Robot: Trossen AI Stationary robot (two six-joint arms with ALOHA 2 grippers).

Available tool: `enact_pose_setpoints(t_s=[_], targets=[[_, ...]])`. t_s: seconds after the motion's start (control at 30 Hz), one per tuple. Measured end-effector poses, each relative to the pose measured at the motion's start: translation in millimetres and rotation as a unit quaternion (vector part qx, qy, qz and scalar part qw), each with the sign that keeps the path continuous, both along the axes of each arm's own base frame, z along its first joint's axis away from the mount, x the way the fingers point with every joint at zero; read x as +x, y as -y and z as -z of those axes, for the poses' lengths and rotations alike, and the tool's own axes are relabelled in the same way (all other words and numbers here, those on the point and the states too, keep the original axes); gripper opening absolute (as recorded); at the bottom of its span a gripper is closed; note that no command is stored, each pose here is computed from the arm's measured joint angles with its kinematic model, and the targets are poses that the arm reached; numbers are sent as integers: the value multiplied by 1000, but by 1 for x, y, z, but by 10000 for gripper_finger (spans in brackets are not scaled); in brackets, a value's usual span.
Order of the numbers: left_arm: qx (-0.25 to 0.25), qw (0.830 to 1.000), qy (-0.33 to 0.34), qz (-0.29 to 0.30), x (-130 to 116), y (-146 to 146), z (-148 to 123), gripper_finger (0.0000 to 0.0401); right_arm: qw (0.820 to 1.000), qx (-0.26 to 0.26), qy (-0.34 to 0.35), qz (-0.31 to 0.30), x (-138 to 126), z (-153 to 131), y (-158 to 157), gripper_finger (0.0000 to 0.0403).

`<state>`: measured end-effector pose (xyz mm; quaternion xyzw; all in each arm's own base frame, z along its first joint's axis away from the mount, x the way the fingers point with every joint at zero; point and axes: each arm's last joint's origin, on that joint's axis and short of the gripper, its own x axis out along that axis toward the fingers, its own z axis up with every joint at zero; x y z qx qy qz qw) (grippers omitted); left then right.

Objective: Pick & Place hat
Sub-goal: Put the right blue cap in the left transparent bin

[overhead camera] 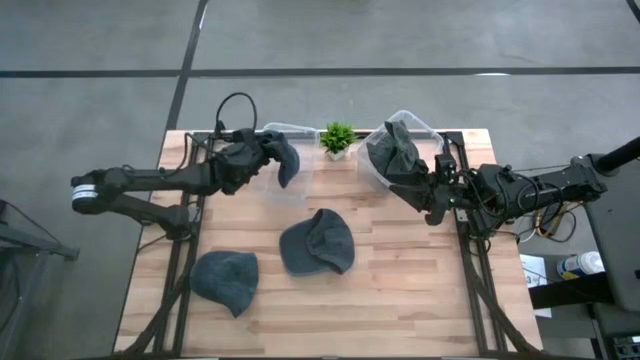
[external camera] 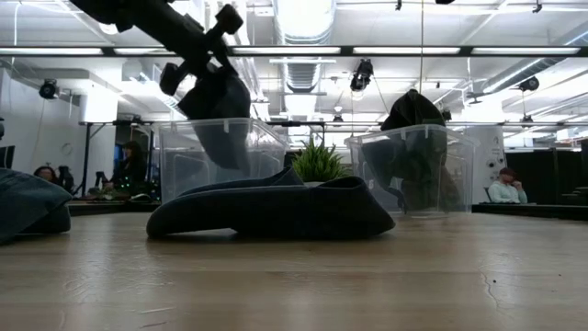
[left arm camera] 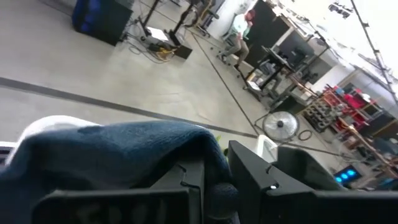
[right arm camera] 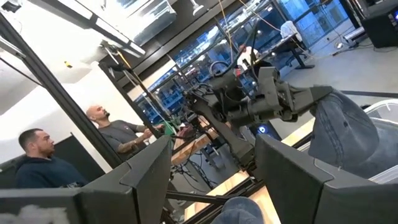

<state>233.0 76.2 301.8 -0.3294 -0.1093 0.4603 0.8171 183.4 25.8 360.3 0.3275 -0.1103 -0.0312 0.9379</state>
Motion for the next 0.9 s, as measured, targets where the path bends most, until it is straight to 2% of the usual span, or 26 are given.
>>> enact_pose_setpoints(t_s=[0.5,0.7,0.9], targets=[[-26,1000,11,2,4,-1,10,46,1000,-3,-17,0,7,5,-1,226],[-36,998,-34,42,16,-2,27,46,1000,-2,-28,-1,13,10,-3,226],[-32,995,-72,58,24,-3,38,46,999,0,-32,-3,16,11,-3,226]])
